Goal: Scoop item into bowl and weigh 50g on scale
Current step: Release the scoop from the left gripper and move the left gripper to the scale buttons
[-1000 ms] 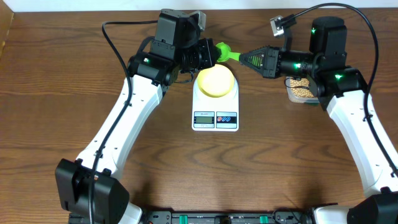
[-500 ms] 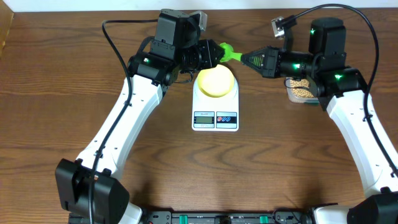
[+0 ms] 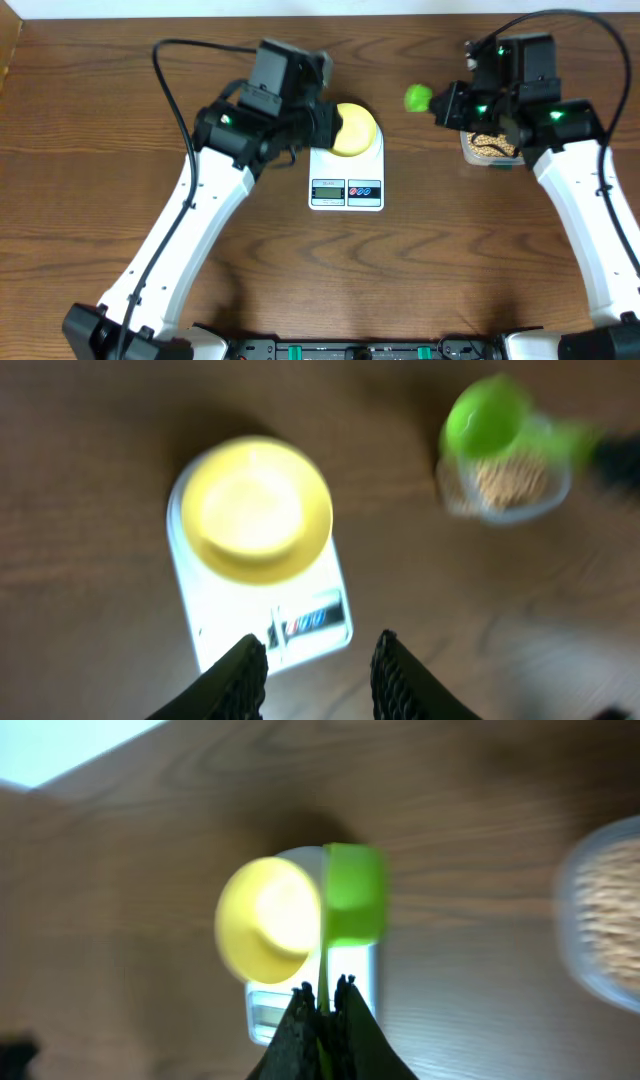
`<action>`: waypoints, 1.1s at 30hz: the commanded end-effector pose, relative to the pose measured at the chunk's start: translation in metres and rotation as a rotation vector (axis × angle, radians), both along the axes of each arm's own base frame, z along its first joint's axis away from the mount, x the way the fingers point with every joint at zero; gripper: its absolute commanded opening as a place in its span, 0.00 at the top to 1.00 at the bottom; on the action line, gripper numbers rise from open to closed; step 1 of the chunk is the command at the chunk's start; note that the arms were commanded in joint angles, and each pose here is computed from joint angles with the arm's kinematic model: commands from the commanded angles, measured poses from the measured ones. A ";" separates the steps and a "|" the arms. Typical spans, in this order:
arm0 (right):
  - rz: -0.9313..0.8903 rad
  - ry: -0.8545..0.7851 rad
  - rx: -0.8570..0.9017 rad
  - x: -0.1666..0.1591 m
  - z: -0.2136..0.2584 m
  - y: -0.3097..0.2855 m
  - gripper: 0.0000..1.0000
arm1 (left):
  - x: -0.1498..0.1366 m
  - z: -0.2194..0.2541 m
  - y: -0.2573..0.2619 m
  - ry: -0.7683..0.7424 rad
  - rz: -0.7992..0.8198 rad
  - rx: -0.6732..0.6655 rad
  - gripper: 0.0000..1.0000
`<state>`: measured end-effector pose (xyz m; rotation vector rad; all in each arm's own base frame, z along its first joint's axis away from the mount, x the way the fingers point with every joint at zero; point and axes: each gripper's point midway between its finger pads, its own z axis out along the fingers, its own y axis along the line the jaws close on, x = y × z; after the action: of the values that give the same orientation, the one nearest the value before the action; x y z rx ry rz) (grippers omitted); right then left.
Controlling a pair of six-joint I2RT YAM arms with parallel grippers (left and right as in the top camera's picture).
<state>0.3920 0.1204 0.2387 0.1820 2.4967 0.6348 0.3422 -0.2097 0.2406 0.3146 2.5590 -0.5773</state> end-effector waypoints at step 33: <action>-0.260 0.121 -0.373 -0.030 -0.001 -0.086 0.99 | -0.066 -0.164 -0.081 0.234 -0.439 0.187 0.30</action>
<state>0.3614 0.0394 0.2293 0.3859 2.6228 0.0694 0.2830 -0.2827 0.0874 0.8842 2.7835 -0.5490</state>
